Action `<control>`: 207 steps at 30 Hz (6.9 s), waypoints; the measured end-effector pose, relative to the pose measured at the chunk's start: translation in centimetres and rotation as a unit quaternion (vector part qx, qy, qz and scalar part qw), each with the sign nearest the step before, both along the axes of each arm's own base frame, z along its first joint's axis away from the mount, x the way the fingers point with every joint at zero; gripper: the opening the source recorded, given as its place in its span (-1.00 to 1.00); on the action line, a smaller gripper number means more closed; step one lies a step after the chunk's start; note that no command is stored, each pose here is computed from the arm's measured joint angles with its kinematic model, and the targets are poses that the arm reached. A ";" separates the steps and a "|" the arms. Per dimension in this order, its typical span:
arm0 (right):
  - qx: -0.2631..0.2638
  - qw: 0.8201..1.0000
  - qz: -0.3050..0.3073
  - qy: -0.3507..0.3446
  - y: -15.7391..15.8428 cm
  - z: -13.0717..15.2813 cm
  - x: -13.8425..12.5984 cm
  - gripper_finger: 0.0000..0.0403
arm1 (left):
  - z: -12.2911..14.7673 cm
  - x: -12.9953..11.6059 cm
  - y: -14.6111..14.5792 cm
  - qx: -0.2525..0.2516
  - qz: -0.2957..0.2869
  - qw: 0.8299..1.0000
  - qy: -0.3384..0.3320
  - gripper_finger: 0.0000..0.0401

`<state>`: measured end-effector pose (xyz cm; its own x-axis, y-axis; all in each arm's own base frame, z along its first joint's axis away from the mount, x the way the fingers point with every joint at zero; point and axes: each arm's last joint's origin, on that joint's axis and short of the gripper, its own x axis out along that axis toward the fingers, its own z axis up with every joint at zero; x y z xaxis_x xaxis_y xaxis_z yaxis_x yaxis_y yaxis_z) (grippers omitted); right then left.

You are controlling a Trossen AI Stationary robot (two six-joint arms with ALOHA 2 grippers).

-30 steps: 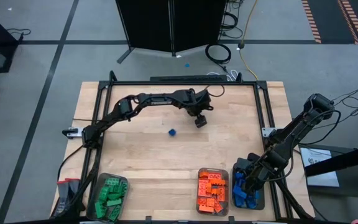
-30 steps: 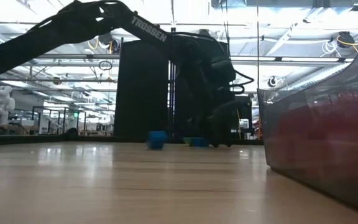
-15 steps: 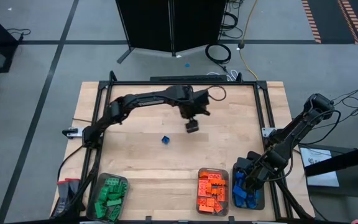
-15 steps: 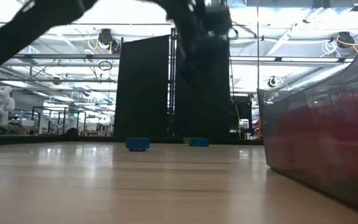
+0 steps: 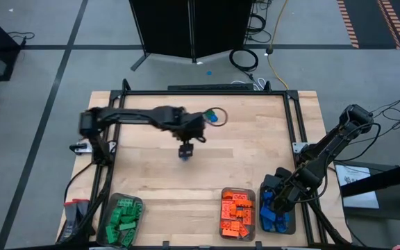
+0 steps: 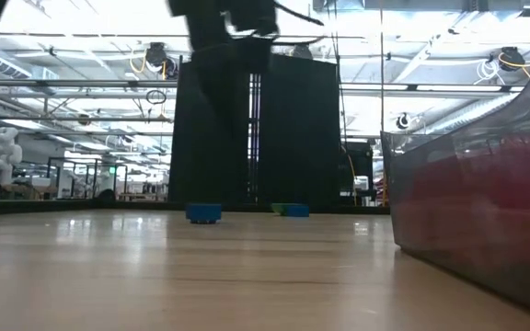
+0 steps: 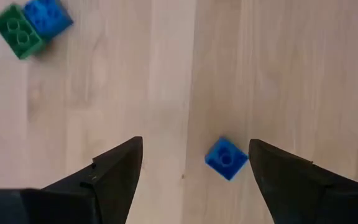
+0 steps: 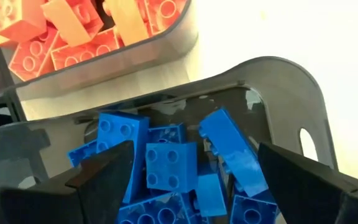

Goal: Sort blocks
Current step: Put the blue game piece into the right black bin

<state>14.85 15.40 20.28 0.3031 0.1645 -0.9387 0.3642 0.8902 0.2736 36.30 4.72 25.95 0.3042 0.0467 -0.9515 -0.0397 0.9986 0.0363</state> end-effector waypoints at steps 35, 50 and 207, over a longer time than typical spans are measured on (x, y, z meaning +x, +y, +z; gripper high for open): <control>0.003 1.000 -0.020 0.011 -0.1 0.0 -0.1 0.68 | -10.0 -5.3 -2.8 0.032 -0.136 0.987 -0.085 0.47; 0.010 0.999 -0.036 0.014 -0.1 0.0 -0.1 0.68 | -12.6 -5.0 -1.5 -0.035 -0.157 0.985 -0.062 0.47; -0.078 0.991 -0.078 -0.077 1.4 7.7 0.3 -0.39 | -1.7 8.0 8.5 -0.158 0.014 0.956 -0.246 0.31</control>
